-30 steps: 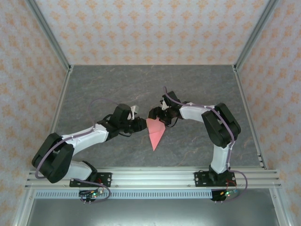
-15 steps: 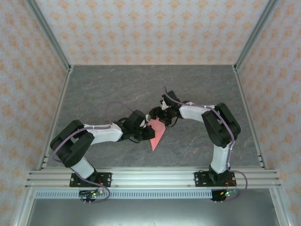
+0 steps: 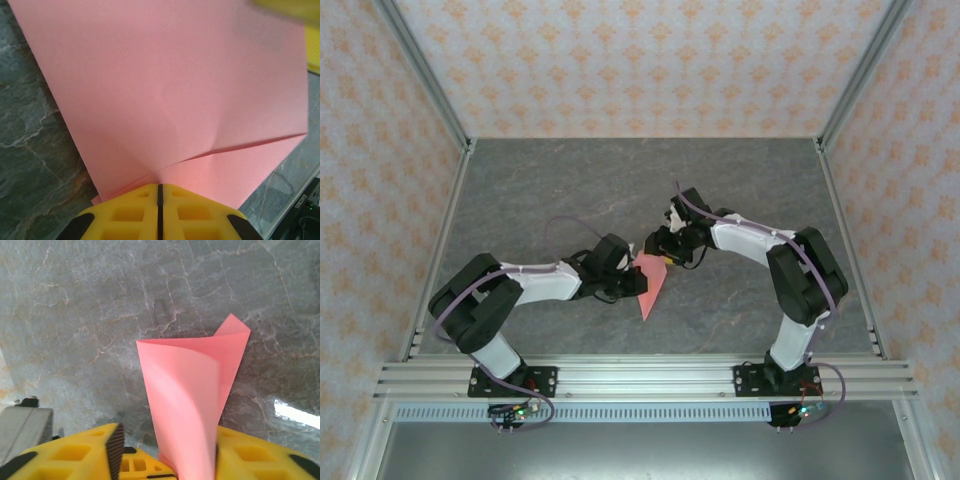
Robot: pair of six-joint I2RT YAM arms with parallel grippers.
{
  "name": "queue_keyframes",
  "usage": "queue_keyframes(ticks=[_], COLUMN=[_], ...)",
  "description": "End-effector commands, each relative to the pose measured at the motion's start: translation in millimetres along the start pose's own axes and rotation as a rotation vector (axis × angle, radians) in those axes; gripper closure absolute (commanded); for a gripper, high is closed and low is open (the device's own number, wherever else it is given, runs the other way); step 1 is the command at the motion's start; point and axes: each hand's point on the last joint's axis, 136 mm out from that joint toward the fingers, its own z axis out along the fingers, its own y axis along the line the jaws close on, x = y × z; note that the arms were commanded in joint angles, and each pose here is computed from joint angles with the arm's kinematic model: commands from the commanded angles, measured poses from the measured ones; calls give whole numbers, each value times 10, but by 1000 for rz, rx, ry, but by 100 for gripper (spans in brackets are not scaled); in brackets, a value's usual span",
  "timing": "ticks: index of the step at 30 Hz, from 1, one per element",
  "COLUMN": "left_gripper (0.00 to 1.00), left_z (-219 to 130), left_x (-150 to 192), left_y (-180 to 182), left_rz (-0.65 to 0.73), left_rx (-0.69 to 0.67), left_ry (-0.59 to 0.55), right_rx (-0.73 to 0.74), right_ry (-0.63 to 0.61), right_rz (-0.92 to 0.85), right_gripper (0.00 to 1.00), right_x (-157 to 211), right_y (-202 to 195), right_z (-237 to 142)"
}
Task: Fold a paper plane with a square sheet of paper (fold left side to right side)
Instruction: Fold the wing for the fifth time at the center of the table.
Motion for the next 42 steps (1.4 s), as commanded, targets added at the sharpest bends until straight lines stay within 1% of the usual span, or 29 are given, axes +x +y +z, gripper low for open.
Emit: queue_keyframes(ticks=[1, 3, 6, 7, 10, 12, 17, 20, 23, 28, 32, 38, 42], left_gripper=[85, 76, 66, 64, 60, 58, 54, 53, 52, 51, 52, 59, 69], left_z=[-213, -331, -494, -534, -632, -628, -510, -397, -296, -223, -146, -111, -100], left_x=[-97, -81, 17, 49, 175, 253, 313, 297, 276, 209, 190, 178, 193], left_y=[-52, -67, -111, -124, -133, -146, -186, -251, -264, -218, -196, -156, -145], left_rz=[55, 105, 192, 221, 302, 340, 385, 397, 403, 401, 396, 396, 395], left_rx=[-10, -38, -98, -121, -213, -261, -367, -386, -422, -499, -532, -561, -560], left_ry=[-74, -96, -105, -108, -97, -81, -61, -46, -30, -22, -6, -1, 6], right_rx=[7, 5, 13, 15, 22, 28, 30, 29, 29, 28, 25, 25, 25], right_ry=[28, 38, 48, 52, 62, 66, 68, 67, 70, 71, 73, 76, 80], right_rz=[12, 15, 19, 19, 25, 28, 34, 37, 36, 41, 43, 42, 43], right_gripper=[60, 69, 80, 82, 86, 86, 86, 87, 87, 87, 87, 87, 87], right_x=[89, 92, 85, 86, 88, 86, 91, 84, 92, 94, 95, 102, 106], right_y=[-9, 12, 26, 33, 38, 35, 27, 25, 24, 15, 11, 4, -3], right_z=[-65, -68, -84, -88, -93, -93, -84, -80, -71, -54, -41, -31, -24])
